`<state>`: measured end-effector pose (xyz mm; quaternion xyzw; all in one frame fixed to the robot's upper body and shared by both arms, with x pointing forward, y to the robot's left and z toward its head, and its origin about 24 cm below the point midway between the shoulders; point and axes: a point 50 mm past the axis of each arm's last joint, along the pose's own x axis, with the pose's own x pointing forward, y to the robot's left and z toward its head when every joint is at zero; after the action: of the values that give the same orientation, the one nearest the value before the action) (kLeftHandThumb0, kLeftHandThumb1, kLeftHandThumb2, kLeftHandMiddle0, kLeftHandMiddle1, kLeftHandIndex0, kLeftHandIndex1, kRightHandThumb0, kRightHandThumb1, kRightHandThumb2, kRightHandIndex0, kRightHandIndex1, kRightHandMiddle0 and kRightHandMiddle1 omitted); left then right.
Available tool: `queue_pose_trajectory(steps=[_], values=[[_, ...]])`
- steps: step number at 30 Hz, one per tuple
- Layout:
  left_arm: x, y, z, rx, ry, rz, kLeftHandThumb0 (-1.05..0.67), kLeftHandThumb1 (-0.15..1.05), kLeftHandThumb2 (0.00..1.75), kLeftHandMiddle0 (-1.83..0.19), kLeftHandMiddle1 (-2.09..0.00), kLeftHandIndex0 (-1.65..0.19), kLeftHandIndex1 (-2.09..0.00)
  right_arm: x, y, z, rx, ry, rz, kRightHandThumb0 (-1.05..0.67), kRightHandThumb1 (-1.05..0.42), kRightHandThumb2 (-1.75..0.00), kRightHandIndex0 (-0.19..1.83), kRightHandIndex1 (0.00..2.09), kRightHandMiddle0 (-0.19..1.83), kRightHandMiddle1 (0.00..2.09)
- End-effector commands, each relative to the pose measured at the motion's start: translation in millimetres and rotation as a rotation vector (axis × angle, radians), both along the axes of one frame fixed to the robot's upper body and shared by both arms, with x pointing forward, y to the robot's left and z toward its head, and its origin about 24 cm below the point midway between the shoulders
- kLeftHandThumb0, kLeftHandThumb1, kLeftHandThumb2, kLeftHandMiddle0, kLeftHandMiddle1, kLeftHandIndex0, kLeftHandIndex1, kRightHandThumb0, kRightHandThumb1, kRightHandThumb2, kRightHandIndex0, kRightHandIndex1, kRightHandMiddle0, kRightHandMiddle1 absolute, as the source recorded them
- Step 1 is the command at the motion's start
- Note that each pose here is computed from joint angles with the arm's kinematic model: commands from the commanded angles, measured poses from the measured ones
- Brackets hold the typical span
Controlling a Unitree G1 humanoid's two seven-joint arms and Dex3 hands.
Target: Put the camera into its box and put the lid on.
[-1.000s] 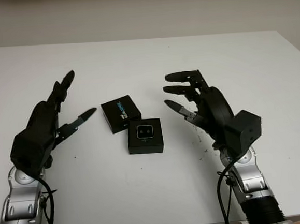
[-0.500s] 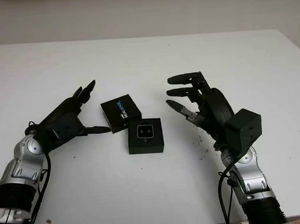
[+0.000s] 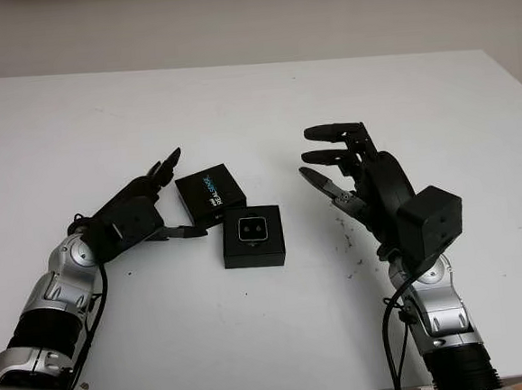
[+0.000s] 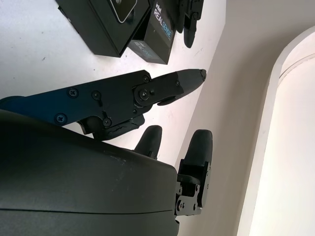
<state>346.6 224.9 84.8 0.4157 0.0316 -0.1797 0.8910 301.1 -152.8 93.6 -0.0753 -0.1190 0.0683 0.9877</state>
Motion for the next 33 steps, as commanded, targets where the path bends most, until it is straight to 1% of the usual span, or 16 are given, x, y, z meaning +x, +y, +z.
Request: queue_pose_trajectory(steps=[1, 7, 9, 13, 20, 23, 31, 33], values=[[3.6, -2.1, 10, -0.001, -0.027, -0.015, -0.72, 0.82, 0.05, 0.17, -0.04, 0.18, -0.02, 1.3, 1, 7, -0.001, -0.027, -0.001, -0.48, -1.03, -0.06, 0.05, 1.25, -0.07, 1.33], [1.8, -3.8, 9, -0.011, -0.036, -0.03, -0.74, 0.82, 0.05, 0.15, -0.06, 0.13, -0.05, 1.3, 1, 6, 0.005, -0.021, -0.007, -0.48, -1.03, -0.05, 0.04, 1.24, -0.05, 1.32], [0.9, -5.3, 9, -0.011, -0.053, -0.04, -0.76, 0.83, 0.06, 0.13, -0.06, 0.11, -0.06, 0.8, 1, 5, 0.001, -0.018, -0.008, -0.47, -1.04, -0.06, 0.03, 1.23, -0.05, 1.32], [-0.6, -8.8, 8, -0.054, -0.084, -0.045, -0.72, 0.82, 0.05, 0.1, -0.07, 0.07, -0.08, 0.1, 1, 4, -0.012, -0.018, -0.006, -0.47, -1.04, -0.06, 0.02, 1.21, -0.05, 1.32], [-1.3, -13.0, 5, -0.097, -0.132, -0.043, -0.7, 0.82, 0.05, 0.04, -0.07, 0.04, -0.08, -0.1, 1, 3, -0.013, -0.01, 0.004, -0.46, -1.04, -0.05, -0.04, 1.17, -0.06, 1.33], [-1.7, -14.4, 4, -0.098, -0.138, -0.045, -0.69, 0.83, 0.06, 0.04, -0.06, 0.03, -0.07, -0.5, 1, 3, -0.023, -0.007, 0.004, -0.45, -1.04, -0.05, -0.03, 1.16, -0.06, 1.33], [-1.5, -15.6, 1, -0.121, -0.132, -0.044, -0.59, 0.81, 0.05, 0.03, -0.06, 0.0, -0.08, -0.4, 1, 4, -0.012, -0.006, 0.005, -0.44, -1.03, -0.05, -0.03, 1.13, -0.05, 1.35], [-1.6, -15.3, 0, -0.104, -0.136, -0.048, -0.6, 0.81, 0.05, 0.03, -0.06, -0.01, -0.08, -0.4, 1, 4, -0.01, 0.001, 0.006, -0.43, -1.03, -0.05, -0.04, 1.13, -0.06, 1.35]])
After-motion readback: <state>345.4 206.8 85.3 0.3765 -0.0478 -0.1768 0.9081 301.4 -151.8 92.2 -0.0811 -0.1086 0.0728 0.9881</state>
